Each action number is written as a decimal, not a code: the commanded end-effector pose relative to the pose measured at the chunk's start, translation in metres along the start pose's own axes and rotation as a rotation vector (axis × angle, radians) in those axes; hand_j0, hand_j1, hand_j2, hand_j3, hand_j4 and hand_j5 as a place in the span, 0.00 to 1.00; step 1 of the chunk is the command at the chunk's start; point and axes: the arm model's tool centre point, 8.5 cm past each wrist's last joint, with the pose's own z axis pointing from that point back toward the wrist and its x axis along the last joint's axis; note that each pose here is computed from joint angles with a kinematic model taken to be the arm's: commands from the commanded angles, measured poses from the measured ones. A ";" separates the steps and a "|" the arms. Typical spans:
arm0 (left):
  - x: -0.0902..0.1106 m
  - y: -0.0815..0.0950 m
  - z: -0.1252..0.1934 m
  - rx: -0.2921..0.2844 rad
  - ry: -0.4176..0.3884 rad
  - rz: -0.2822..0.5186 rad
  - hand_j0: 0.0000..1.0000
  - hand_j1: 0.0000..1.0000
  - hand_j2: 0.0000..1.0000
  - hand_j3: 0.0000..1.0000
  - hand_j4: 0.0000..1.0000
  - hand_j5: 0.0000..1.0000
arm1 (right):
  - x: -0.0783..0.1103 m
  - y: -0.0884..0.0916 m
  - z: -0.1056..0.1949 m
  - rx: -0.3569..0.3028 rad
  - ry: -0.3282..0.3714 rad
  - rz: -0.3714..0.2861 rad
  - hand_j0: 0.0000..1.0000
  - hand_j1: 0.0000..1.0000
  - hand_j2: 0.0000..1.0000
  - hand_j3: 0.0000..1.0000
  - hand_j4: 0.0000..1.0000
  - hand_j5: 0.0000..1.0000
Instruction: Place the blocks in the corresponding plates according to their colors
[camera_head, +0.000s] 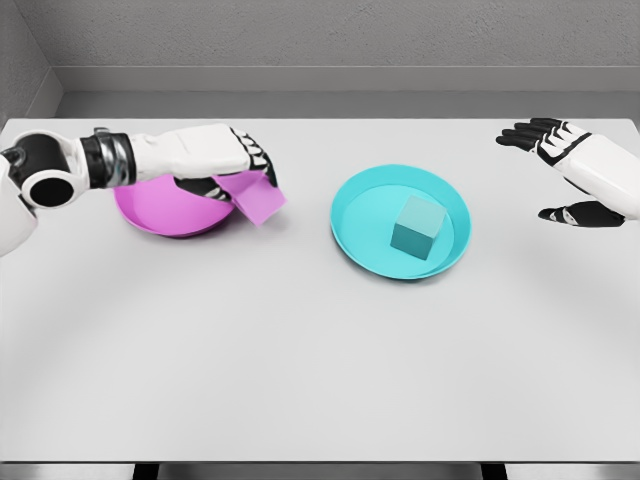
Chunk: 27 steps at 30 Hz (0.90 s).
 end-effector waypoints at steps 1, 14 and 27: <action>-0.008 0.004 0.011 0.014 0.028 0.005 0.68 0.68 0.68 0.68 0.68 0.68 | 0.000 -0.001 0.000 -0.004 0.000 -0.004 1.00 1.00 1.00 1.00 1.00 1.00; -0.046 -0.001 0.052 0.022 0.164 0.046 0.68 0.68 0.68 0.68 0.68 0.68 | 0.000 -0.001 0.000 -0.004 0.000 -0.004 1.00 1.00 1.00 1.00 1.00 1.00; -0.063 -0.002 0.067 0.053 0.223 0.091 1.00 1.00 1.00 1.00 1.00 1.00 | 0.000 -0.001 0.000 0.000 0.000 -0.004 1.00 1.00 1.00 1.00 1.00 1.00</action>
